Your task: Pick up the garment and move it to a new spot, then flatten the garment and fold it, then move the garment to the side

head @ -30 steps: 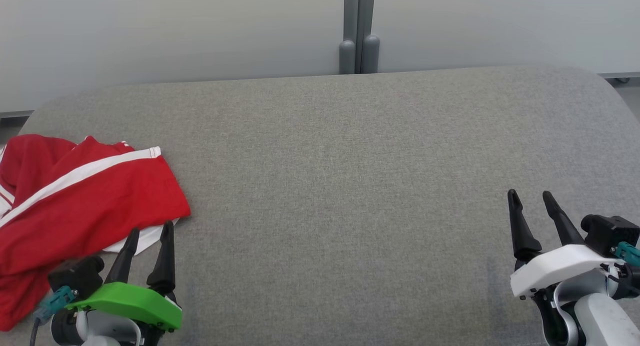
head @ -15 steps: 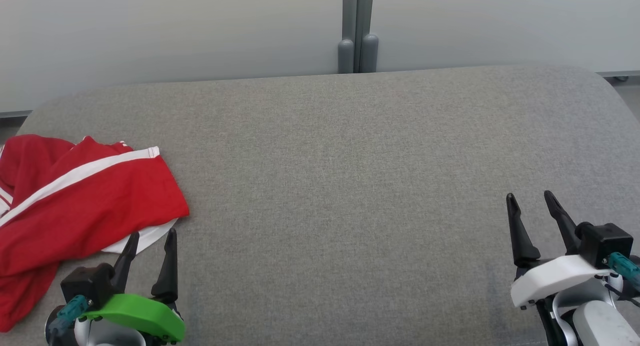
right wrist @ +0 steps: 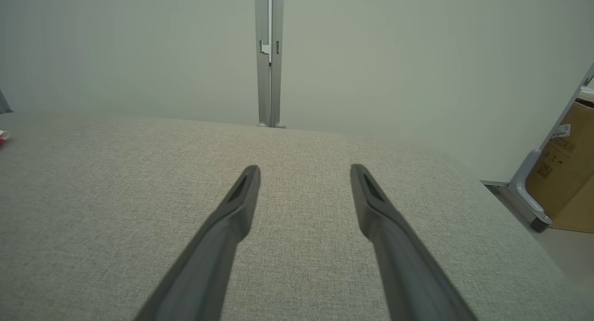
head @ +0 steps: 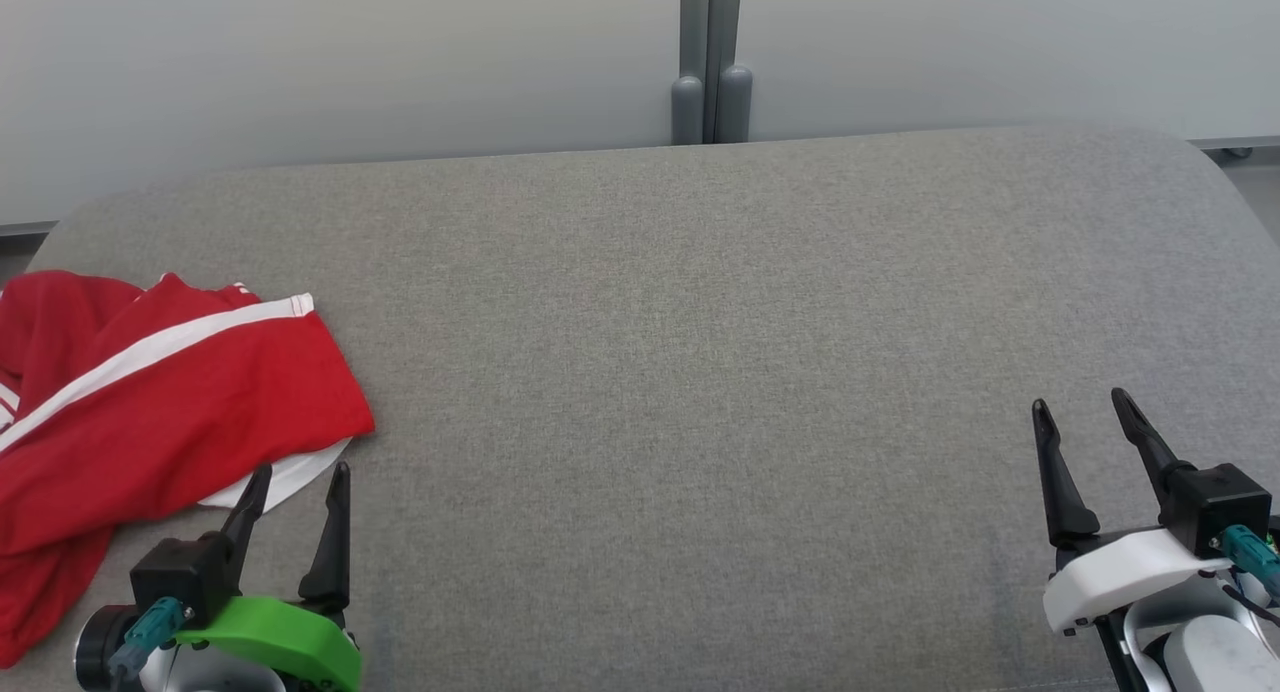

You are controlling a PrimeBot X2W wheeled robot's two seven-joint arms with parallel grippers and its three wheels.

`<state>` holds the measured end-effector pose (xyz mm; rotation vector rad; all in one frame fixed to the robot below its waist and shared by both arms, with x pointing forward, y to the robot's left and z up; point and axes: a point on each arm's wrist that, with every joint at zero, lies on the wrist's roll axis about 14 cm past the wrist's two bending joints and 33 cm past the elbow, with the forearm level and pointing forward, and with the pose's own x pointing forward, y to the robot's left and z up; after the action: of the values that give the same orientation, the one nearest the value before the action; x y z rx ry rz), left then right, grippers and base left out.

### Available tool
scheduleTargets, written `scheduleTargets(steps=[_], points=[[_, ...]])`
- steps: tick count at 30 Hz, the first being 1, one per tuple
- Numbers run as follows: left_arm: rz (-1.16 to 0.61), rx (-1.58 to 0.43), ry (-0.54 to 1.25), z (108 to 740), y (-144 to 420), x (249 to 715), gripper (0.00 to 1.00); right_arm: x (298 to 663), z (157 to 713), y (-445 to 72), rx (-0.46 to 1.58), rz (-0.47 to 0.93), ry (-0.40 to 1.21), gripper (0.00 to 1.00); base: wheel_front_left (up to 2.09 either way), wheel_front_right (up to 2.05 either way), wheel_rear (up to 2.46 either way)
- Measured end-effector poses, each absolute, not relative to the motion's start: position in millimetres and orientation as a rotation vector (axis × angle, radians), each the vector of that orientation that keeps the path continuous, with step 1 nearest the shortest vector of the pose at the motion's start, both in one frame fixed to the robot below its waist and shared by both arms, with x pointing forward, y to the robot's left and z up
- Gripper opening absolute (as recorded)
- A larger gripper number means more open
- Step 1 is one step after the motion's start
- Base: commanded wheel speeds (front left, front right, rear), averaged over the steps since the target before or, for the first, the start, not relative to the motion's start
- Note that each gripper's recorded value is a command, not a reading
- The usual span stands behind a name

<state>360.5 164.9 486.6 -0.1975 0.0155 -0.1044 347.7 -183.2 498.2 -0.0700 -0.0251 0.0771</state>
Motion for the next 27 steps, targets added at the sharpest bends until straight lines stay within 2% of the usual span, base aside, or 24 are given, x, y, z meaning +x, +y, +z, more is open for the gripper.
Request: scheduleTargets(steps=[27], points=[[-0.079, -0.204, 0.031, 479.3, 175.3, 350.3, 1.00, 350.3, 496.0, -181.1, -0.057, 0.092, -0.018, 1.00, 0.00, 0.00, 0.00]])
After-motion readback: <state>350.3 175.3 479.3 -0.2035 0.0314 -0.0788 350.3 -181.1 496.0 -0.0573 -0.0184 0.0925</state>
